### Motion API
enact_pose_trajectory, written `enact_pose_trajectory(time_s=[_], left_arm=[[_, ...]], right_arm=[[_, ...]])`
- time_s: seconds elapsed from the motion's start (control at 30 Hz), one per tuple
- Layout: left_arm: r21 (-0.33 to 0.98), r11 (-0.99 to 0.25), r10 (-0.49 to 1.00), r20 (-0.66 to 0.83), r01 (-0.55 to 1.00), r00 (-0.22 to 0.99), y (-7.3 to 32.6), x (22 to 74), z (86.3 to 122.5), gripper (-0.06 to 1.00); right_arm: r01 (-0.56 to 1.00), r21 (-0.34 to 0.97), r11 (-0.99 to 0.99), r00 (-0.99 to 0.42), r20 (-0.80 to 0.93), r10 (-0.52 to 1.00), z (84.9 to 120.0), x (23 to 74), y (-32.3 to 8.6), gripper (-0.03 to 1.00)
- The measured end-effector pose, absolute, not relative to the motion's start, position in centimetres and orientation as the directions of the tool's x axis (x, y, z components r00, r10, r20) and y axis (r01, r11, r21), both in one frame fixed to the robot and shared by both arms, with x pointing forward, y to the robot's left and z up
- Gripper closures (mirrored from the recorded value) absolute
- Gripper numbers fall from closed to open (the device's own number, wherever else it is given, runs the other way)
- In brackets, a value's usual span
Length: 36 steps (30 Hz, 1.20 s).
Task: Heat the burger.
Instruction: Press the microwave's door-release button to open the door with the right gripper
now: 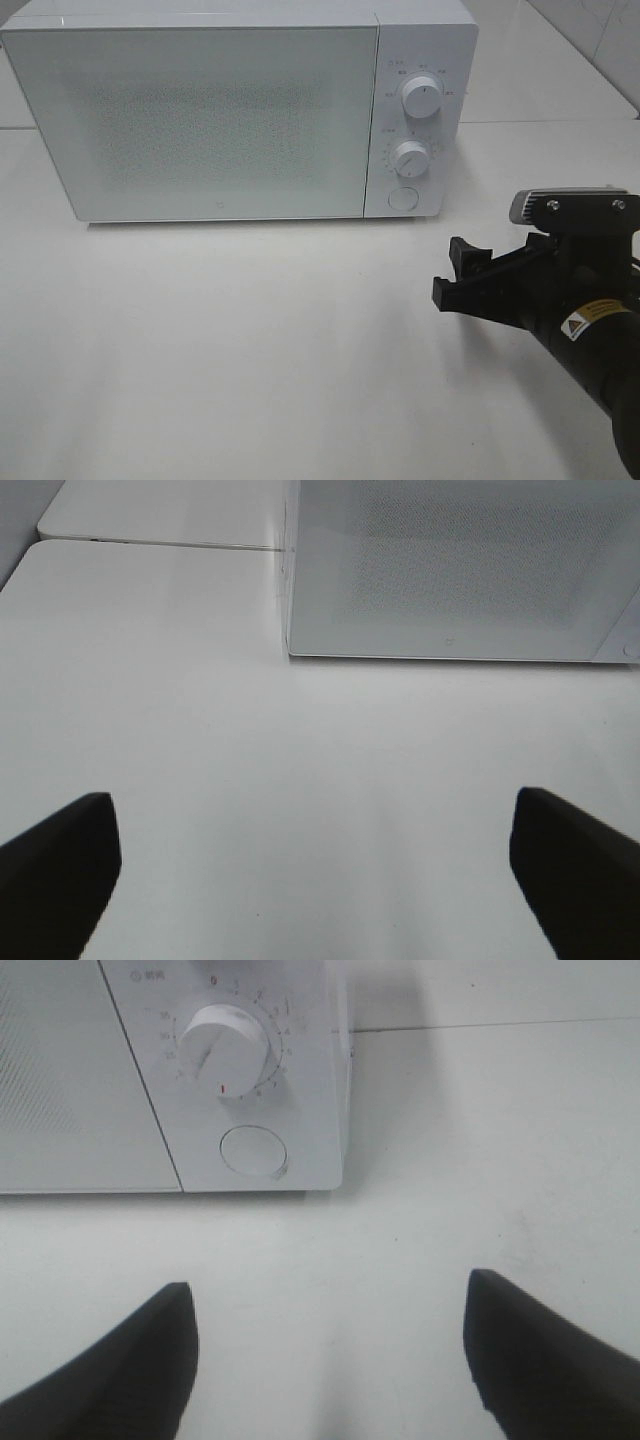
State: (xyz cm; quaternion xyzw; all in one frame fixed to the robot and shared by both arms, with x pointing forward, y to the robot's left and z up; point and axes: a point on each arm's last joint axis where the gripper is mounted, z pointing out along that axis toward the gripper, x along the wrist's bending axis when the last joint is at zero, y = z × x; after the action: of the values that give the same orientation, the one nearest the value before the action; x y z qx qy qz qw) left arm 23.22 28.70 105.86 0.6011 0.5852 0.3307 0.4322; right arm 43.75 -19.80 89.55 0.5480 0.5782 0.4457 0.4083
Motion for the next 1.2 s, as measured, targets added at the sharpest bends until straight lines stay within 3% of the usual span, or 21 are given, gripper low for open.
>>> enact_pose_trajectory(time_s=[0.43, 0.6, 0.67, 0.73, 0.77, 0.8, 0.83, 0.87, 0.93, 1.07, 1.13, 1.2], left_arm=[[0.907, 0.058, 0.989, -0.108, 0.418, 0.096, 28.7, 23.22, 105.86, -0.03], [0.907, 0.058, 0.989, -0.108, 0.418, 0.096, 28.7, 23.22, 105.86, -0.03], [0.907, 0.058, 0.989, -0.108, 0.418, 0.096, 28.7, 23.22, 105.86, -0.03], [0.907, 0.058, 0.989, -0.108, 0.418, 0.096, 28.7, 23.22, 105.86, -0.03], [0.907, 0.058, 0.989, -0.108, 0.418, 0.096, 28.7, 23.22, 105.86, -0.03], [0.907, 0.058, 0.989, -0.108, 0.418, 0.096, 28.7, 23.22, 105.86, -0.03], [0.907, 0.058, 0.989, -0.108, 0.418, 0.096, 28.7, 23.22, 105.86, -0.03], [0.907, 0.058, 0.989, -0.108, 0.418, 0.096, 28.7, 23.22, 105.86, -0.03], [0.907, 0.058, 0.989, -0.108, 0.418, 0.096, 28.7, 23.22, 105.86, -0.03], [0.907, 0.058, 0.989, -0.108, 0.418, 0.096, 28.7, 23.22, 105.86, -0.03], [0.907, 0.058, 0.989, -0.108, 0.418, 0.096, 28.7, 23.22, 105.86, -0.03], [0.907, 0.058, 0.989, -0.108, 0.418, 0.096, 28.7, 23.22, 105.86, -0.03]], right_arm=[[0.311, 0.949, -0.06, -0.054, 0.081, 0.995, 88.52, 43.31, -19.22, 0.25], [0.315, 0.913, -0.257, 0.01, 0.268, 0.963, 88.52, 43.31, -19.22, 0.32], [0.312, 0.878, -0.364, 0.047, 0.368, 0.929, 88.52, 43.31, -19.24, 0.47], [0.31, 0.868, -0.388, 0.056, 0.39, 0.919, 88.52, 43.31, -19.26, 0.51], [0.303, 0.845, -0.44, 0.08, 0.438, 0.896, 88.52, 43.31, -19.32, 0.6], [0.303, 0.845, -0.44, 0.08, 0.438, 0.896, 88.52, 43.31, -19.32, 0.6], [0.292, 0.816, -0.498, 0.109, 0.489, 0.866, 88.51, 43.32, -19.42, 0.69], [0.292, 0.816, -0.498, 0.109, 0.489, 0.866, 88.51, 43.32, -19.42, 0.69], [0.265, 0.763, -0.59, 0.16, 0.568, 0.807, 88.5, 43.33, -19.66, 0.81], [0.23, 0.666, -0.709, 0.207, 0.679, 0.705, 88.5, 43.33, -19.75, 0.89], [0.182, 0.5, -0.847, 0.251, 0.809, 0.531, 88.5, 43.33, -19.72, 0.95], [0.163, 0.435, -0.886, 0.263, 0.846, 0.464, 88.5, 43.33, -19.7, 0.95]])
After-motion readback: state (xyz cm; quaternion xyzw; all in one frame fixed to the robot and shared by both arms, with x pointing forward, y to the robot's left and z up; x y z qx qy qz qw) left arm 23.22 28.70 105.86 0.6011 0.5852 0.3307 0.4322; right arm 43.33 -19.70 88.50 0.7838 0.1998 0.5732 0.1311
